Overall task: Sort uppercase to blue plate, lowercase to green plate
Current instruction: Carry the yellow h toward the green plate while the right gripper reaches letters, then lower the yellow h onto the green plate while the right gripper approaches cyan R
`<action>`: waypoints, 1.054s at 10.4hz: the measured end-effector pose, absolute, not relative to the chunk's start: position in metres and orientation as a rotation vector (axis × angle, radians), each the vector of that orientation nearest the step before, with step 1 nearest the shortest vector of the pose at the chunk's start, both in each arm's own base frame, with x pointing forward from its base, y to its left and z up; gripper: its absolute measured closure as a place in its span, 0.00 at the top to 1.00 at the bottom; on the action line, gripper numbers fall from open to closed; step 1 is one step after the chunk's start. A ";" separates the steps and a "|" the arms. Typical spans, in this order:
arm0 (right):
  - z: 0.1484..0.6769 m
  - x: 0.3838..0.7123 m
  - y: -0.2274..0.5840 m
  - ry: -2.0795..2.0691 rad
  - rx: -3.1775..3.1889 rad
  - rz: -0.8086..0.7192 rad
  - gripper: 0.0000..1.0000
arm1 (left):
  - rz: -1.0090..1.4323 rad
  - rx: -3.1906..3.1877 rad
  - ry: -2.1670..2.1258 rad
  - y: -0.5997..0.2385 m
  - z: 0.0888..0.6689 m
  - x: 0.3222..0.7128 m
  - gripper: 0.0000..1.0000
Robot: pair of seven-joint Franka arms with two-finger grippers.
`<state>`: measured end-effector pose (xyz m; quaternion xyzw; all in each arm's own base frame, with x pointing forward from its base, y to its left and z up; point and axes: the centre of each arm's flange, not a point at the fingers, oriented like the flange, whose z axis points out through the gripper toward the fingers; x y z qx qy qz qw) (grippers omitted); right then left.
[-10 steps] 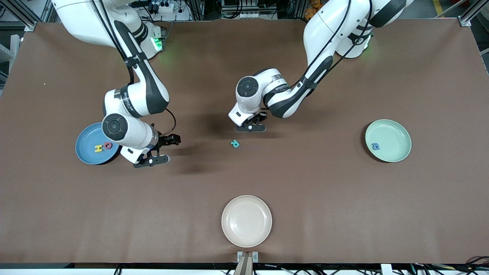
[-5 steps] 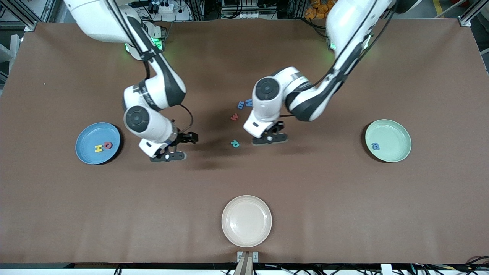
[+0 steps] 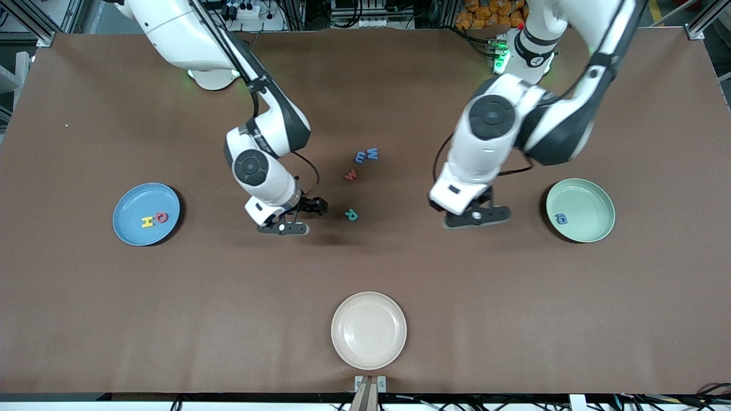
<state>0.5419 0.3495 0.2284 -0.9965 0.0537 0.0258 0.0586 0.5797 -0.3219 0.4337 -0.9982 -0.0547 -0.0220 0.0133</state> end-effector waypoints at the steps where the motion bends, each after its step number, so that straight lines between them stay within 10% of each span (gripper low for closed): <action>1: 0.222 0.534 0.364 0.209 -3.015 0.076 1.00 | -0.062 -3.106 -0.187 -0.308 0.441 0.586 0.26; 11: 0.193 0.498 0.456 0.716 -3.031 -0.048 1.00 | 0.117 -3.063 -0.113 -0.101 0.437 0.645 0.26</action>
